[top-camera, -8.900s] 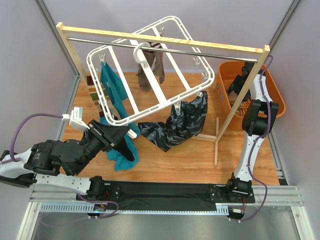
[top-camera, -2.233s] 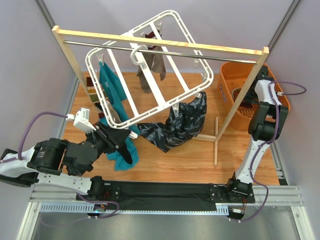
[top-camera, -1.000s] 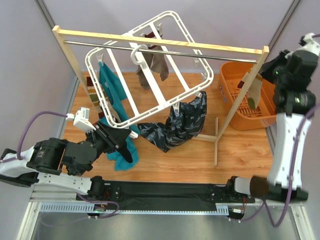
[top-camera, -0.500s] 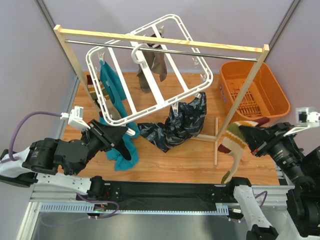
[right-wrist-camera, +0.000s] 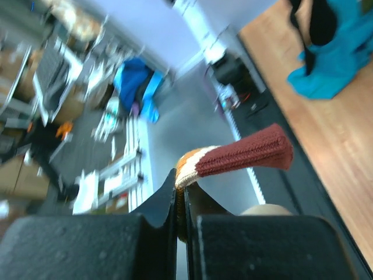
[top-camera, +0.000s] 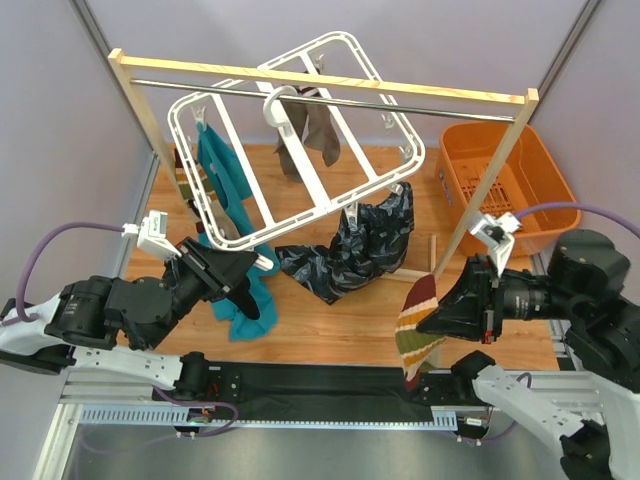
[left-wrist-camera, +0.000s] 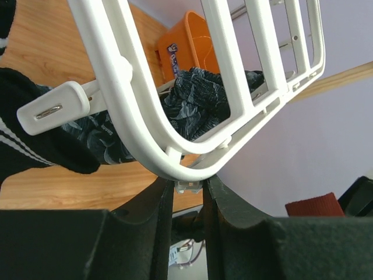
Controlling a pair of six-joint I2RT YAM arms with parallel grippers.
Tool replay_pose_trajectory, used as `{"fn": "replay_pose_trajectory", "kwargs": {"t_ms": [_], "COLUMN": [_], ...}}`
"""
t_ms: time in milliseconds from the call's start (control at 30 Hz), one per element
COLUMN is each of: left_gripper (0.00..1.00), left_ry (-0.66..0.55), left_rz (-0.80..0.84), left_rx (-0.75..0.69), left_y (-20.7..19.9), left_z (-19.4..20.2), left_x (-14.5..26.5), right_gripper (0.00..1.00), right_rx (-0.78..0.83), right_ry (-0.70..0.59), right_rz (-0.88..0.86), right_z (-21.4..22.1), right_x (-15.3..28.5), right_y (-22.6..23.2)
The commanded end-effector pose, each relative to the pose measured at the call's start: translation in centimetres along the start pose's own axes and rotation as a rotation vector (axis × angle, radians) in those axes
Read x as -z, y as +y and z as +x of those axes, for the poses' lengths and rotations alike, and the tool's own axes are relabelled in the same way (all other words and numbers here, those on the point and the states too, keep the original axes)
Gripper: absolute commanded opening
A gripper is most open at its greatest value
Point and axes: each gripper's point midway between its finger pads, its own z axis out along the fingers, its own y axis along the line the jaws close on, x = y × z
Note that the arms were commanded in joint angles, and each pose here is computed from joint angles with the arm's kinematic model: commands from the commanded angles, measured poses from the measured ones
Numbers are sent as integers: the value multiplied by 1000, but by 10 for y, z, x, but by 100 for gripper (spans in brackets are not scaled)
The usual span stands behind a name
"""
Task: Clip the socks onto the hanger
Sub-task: Clamp the sock onto the hanger.
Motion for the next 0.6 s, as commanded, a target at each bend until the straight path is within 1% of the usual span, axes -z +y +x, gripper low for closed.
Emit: {"fn": "replay_pose_trajectory", "kwargs": {"t_ms": [0,33,67,100,133,167,233,300,333,367,400,433,467,567], "left_gripper": [0,0,0,0,0,0,0,0,0,0,0,0,0,0], "left_ry": [-6,-4,0,4,7,8,15,25,30,40,45,50,61,76], "left_rz": [24,29,34,41,47,52,69,81,88,95,108,113,127,154], "left_rx": [24,25,27,32,33,30,25,25,23,29,47,42,45,66], "left_y": [-10,-12,-13,-14,-15,-17,-22,-23,-23,-23,-24,-22,-24,-27], "left_z": [-6,-7,-6,-7,-7,-8,-11,-11,-10,-9,-11,-7,-5,-4], "left_x": [2,2,3,3,4,4,6,8,9,10,12,11,12,14], "right_gripper": [0,0,0,0,2,2,0,0,0,0,0,0,0,0], "right_rx": [30,72,97,141,155,182,248,263,310,299,323,359,359,408], "right_ry": [151,192,205,228,258,266,306,379,405,480,514,535,588,571], "right_rz": [-65,-106,-146,-226,-279,-298,-400,-473,-492,-456,-468,-515,-527,-508], "right_z": [21,29,32,36,40,41,48,57,60,70,76,77,85,71], "right_x": [-14,-16,-17,-22,-26,-30,-38,-49,-54,-72,-77,-77,-91,-107], "right_y": [-8,-2,4,13,17,19,29,42,44,36,38,51,47,48]}}
